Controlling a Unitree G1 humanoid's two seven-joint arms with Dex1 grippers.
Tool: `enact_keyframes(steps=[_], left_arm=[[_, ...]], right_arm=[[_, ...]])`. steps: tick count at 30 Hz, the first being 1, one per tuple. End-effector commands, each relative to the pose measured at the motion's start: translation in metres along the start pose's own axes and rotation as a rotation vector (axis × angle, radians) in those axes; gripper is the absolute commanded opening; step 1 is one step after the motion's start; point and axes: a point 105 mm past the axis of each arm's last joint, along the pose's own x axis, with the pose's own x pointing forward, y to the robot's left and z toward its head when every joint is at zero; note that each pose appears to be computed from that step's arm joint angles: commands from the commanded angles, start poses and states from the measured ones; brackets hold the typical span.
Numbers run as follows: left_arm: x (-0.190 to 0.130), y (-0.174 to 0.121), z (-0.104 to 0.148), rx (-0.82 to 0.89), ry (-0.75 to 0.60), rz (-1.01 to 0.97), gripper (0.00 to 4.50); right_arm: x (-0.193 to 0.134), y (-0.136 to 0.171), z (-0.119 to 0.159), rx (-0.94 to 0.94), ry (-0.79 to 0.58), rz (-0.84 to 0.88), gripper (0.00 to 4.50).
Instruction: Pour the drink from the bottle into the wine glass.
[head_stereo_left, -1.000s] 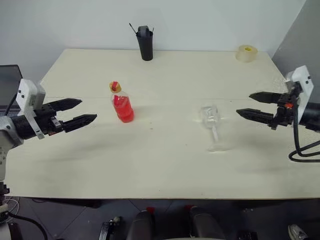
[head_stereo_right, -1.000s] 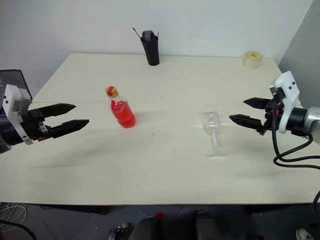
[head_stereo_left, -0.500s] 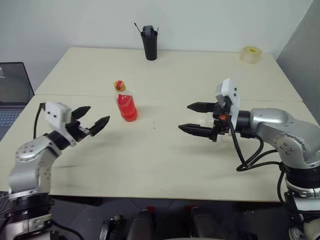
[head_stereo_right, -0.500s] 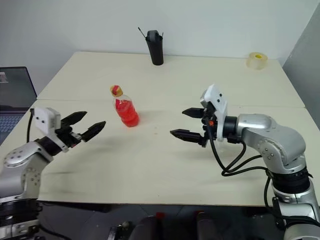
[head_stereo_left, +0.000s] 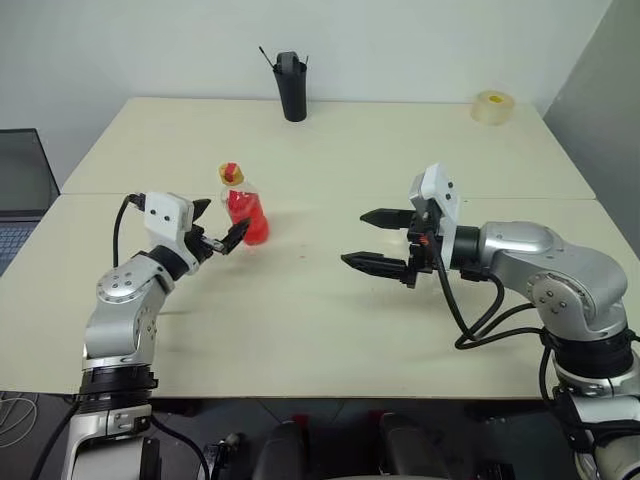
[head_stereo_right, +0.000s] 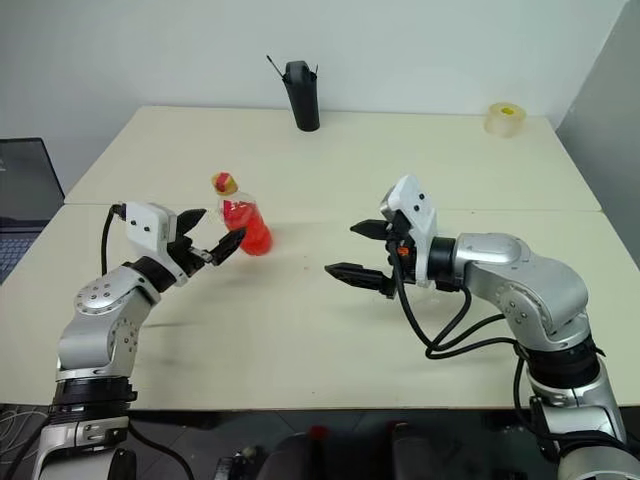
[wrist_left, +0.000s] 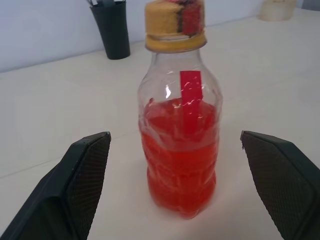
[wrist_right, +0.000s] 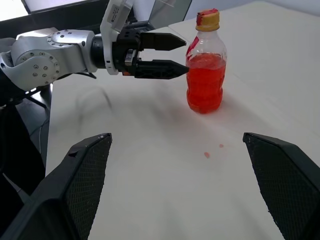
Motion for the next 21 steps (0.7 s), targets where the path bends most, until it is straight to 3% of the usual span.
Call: enact_keyframes(steps=[1,15,21], left_arm=[[0.009,0.006,0.011,-0.029,-0.041,0.036,4.47],[0.036,-0.005,0.000,-0.110,-0.051,0.043,4.47],[0.049,0.010,0.001,-0.072,-0.082,0.132,4.47]], right_arm=[[-0.002,0.004,0.008,-0.026,-0.035,-0.002,4.50],[-0.007,0.001,0.004,-0.019,-0.016,-0.033,4.50],[-0.006,0.003,0.004,-0.021,-0.007,-0.032,4.50]])
